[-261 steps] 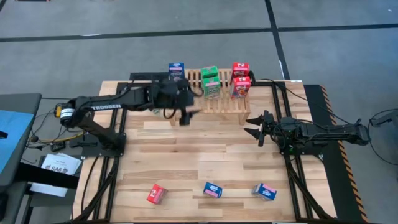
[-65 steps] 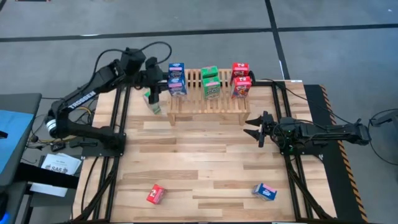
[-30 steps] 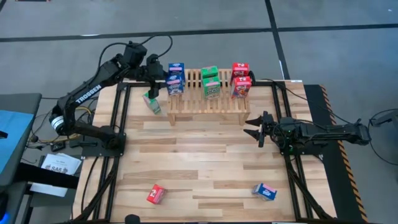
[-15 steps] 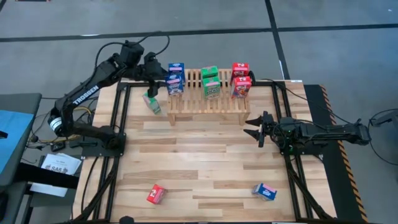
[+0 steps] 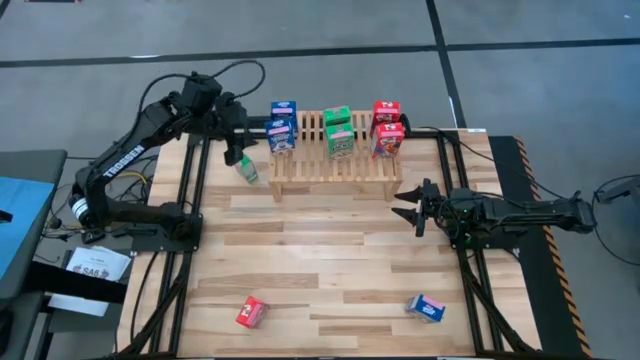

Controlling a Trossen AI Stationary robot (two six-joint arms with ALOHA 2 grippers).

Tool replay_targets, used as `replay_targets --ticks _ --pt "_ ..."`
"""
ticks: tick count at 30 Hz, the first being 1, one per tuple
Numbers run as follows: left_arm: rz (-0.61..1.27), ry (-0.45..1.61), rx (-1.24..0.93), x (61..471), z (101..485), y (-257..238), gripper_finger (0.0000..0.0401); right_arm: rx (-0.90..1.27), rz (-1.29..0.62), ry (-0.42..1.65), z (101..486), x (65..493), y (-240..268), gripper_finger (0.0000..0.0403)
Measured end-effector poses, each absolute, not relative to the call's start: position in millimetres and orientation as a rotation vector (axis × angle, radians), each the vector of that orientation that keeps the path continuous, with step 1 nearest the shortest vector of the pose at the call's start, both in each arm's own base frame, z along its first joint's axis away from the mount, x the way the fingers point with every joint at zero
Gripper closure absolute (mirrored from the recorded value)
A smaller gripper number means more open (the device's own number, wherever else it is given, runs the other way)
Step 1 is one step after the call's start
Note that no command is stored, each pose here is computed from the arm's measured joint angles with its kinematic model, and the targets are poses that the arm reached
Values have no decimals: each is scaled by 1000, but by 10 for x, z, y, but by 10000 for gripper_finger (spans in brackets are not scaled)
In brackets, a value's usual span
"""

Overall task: Stack cereal on shelf
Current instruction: Put the left blue cereal box on the shelf aligned with the other blue cereal box, then put the red cereal box on the shelf aligned with the other red cereal box

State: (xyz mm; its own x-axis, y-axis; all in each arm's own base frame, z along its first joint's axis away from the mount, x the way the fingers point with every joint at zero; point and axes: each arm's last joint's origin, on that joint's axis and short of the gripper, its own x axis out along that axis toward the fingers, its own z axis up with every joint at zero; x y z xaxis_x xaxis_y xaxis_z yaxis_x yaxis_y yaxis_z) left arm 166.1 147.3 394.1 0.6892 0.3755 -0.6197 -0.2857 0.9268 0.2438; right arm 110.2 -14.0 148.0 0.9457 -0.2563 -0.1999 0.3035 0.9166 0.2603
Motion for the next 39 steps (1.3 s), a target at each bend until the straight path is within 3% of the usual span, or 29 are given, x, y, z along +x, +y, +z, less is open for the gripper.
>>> replay_targets --ticks 15,31,39 --pt "350 682 115 1814 3538 1561 153 293 -289 163 1480 1102 -140 137" --pt "333 644 100 1953 3451 1652 153 293 -289 164 1480 1102 -140 137" --pt "406 670 0 1775 3546 1455 153 293 -289 163 1480 1102 -140 137"
